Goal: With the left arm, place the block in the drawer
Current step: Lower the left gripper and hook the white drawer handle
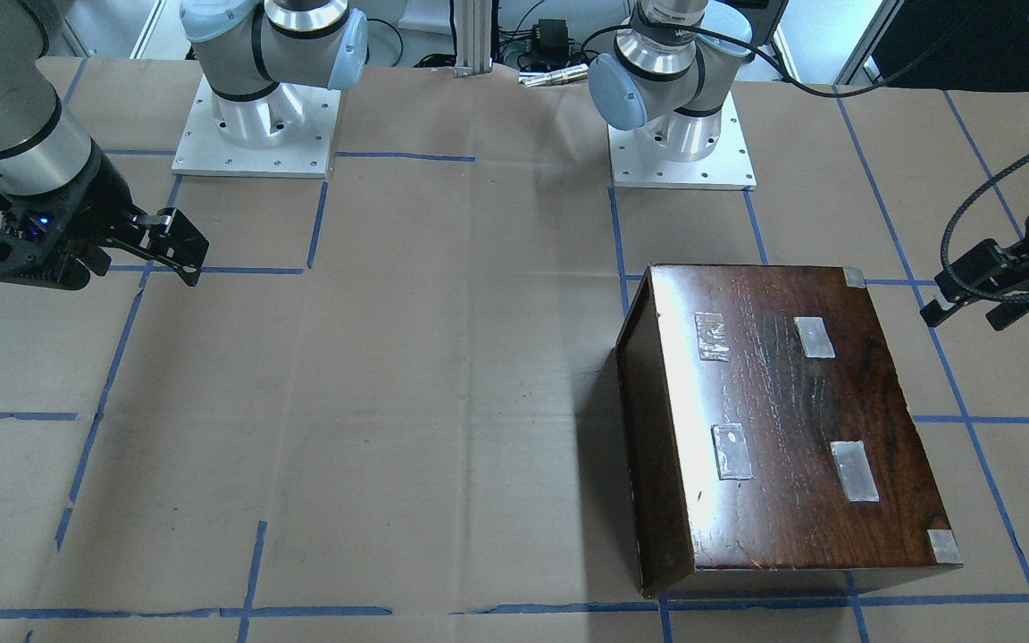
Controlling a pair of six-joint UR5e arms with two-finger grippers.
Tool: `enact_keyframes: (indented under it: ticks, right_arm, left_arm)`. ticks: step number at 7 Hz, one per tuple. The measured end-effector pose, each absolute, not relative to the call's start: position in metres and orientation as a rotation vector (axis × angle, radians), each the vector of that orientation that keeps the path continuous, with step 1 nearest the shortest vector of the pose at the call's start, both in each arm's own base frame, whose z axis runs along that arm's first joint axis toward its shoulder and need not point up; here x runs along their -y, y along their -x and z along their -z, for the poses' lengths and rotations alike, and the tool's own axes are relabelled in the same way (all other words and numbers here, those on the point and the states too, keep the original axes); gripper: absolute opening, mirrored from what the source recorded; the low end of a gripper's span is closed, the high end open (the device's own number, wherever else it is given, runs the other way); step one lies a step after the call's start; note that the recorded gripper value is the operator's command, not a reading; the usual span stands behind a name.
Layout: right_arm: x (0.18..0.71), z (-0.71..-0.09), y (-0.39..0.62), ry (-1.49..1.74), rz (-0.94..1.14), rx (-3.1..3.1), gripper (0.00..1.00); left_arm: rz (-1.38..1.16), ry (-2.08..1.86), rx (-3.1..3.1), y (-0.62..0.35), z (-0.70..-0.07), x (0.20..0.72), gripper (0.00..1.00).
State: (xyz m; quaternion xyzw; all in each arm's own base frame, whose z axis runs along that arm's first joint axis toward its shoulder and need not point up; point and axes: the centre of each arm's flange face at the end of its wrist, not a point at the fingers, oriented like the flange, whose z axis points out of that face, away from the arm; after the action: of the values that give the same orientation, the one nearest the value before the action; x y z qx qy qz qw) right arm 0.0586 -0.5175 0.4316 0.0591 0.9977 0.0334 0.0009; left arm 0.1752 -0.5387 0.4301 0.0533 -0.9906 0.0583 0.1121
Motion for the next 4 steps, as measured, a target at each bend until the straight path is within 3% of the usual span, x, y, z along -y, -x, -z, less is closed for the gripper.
enact_keyframes:
  ticks: [4]
  right_arm:
    - [0.517, -0.432, -0.059, -0.187, -0.104, -3.133, 1.0]
  left_arm:
    - [-0.147, -0.124, 2.853, -0.2, -0.4, 0.547, 0.99]
